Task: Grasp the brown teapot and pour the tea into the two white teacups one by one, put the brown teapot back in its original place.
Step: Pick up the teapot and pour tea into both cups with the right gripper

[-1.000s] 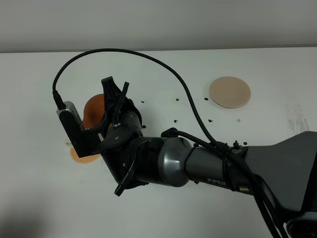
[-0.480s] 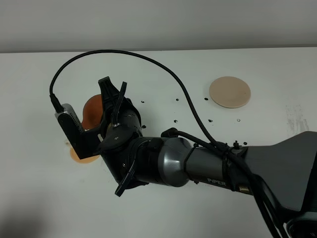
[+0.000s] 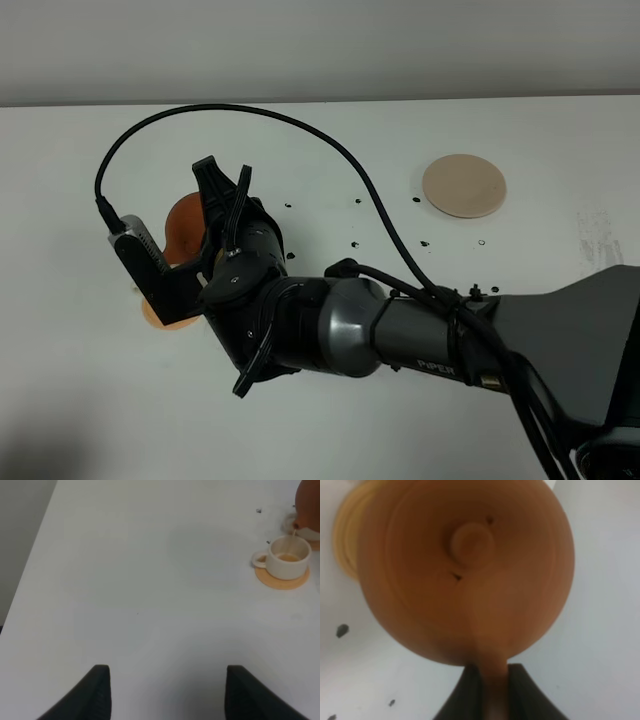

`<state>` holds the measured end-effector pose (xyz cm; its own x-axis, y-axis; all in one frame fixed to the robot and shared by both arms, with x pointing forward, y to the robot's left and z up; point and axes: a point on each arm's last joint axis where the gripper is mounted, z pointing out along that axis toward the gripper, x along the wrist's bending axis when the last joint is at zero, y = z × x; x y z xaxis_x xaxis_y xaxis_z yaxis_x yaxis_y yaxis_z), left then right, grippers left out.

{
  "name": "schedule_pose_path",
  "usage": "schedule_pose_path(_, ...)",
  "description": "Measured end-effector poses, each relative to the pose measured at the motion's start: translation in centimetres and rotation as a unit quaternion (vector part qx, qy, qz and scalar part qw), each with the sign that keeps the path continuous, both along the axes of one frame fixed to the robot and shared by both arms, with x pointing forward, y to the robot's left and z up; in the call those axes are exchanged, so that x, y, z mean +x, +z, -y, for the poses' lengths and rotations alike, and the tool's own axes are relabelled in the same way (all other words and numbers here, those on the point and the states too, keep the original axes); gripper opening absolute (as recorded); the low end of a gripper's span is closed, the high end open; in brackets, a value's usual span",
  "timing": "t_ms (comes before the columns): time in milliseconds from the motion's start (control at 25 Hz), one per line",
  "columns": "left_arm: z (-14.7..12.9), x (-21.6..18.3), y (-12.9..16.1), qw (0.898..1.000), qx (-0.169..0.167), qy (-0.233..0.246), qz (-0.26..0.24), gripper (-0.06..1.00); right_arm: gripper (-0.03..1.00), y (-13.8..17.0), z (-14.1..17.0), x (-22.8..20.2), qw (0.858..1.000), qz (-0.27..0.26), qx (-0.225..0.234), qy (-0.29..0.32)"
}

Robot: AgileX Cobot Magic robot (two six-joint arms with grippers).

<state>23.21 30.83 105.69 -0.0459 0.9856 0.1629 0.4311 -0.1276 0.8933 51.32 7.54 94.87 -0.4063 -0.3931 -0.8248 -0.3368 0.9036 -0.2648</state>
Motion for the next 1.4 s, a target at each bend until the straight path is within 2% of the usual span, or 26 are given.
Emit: schedule_pose_path(1400,0.00,0.00,0.00,1.000,0.000,0.000,0.000,0.50,0.09,-0.47,-0.18,0.18,0.999,0.019,-0.030,0.021)
